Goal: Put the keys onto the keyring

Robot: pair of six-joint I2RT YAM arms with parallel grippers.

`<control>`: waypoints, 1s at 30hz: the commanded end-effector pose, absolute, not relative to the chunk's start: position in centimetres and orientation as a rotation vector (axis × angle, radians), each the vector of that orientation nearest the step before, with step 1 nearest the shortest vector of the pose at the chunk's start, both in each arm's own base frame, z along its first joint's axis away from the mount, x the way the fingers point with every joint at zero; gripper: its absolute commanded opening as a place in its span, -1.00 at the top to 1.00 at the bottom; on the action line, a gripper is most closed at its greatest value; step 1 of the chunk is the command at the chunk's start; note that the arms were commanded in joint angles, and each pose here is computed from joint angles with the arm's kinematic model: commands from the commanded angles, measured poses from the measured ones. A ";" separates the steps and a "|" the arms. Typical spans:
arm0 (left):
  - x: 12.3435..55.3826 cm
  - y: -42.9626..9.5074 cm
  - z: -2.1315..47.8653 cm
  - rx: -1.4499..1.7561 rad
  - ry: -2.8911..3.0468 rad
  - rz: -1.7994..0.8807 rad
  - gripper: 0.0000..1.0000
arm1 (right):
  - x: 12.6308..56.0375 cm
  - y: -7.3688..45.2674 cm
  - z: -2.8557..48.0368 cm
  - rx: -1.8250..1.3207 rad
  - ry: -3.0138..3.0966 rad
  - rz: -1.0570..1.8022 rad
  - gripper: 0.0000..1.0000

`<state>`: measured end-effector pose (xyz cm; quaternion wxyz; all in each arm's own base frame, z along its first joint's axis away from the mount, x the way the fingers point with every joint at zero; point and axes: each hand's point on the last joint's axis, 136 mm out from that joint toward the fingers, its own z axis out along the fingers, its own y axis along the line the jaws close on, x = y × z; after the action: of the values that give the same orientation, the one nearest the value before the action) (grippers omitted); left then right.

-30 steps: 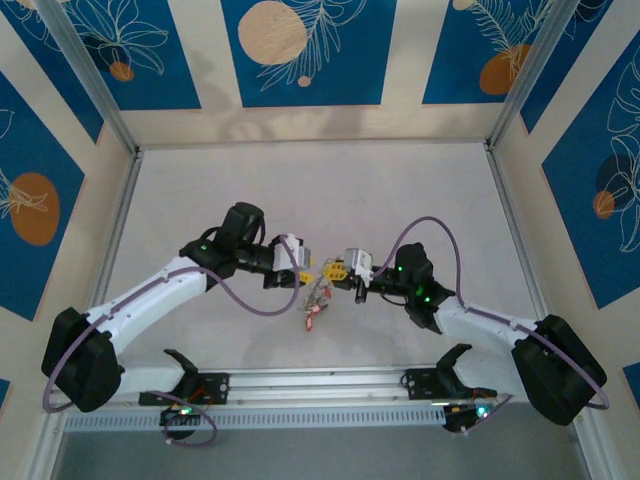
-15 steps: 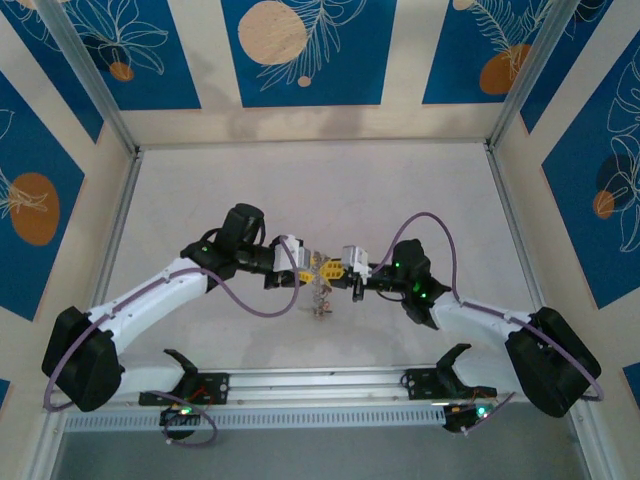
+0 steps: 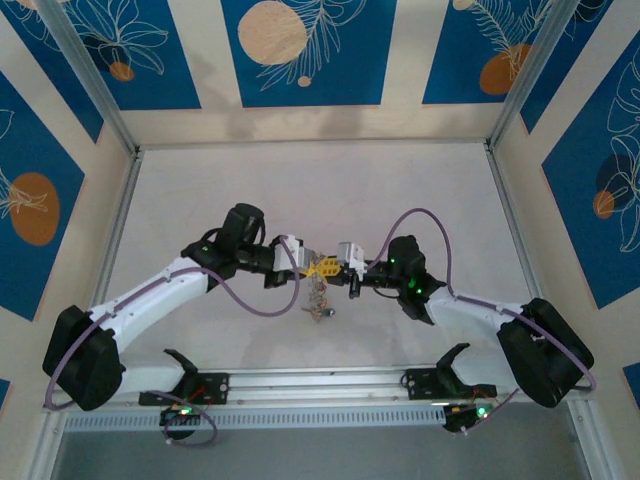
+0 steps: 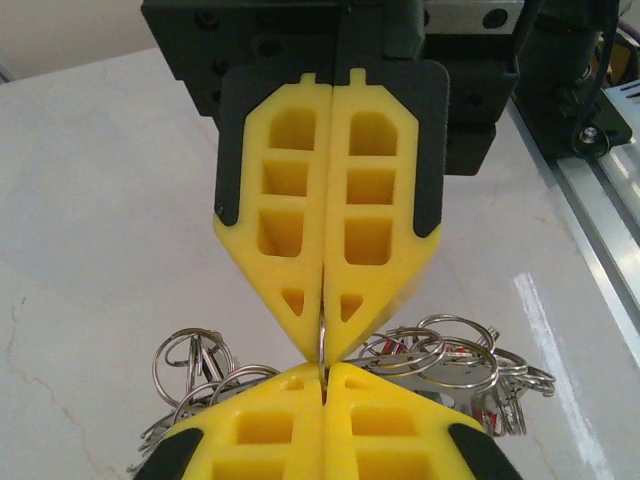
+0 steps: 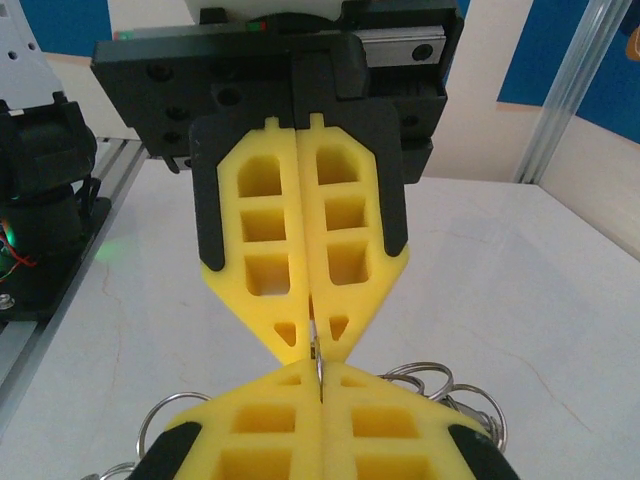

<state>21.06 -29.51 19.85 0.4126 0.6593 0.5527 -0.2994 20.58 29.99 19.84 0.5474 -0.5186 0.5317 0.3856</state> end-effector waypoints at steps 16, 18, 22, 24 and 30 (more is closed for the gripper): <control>21.1 -27.1 20.4 1.788 1.516 -0.553 1.00 | 20.1 28.8 20.4 -1.283 1.264 0.785 0.43; 20.7 -27.1 20.3 1.820 1.504 -0.538 1.00 | 20.2 29.1 20.5 -1.276 1.274 0.792 0.39; 20.5 -27.3 20.3 1.852 1.511 -0.512 1.00 | 19.6 29.8 20.4 -1.295 1.264 0.819 0.39; 20.4 -27.3 20.4 1.861 1.515 -0.505 1.00 | 19.3 30.2 20.2 -1.307 1.261 0.831 0.38; 20.0 -27.5 20.5 1.869 1.486 -0.512 1.00 | 19.5 31.2 19.9 -1.307 1.276 0.846 0.38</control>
<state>20.25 -27.12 19.26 0.3293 0.7090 0.5917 -0.1969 19.10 30.56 18.87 0.5248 -0.5529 0.5417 0.3543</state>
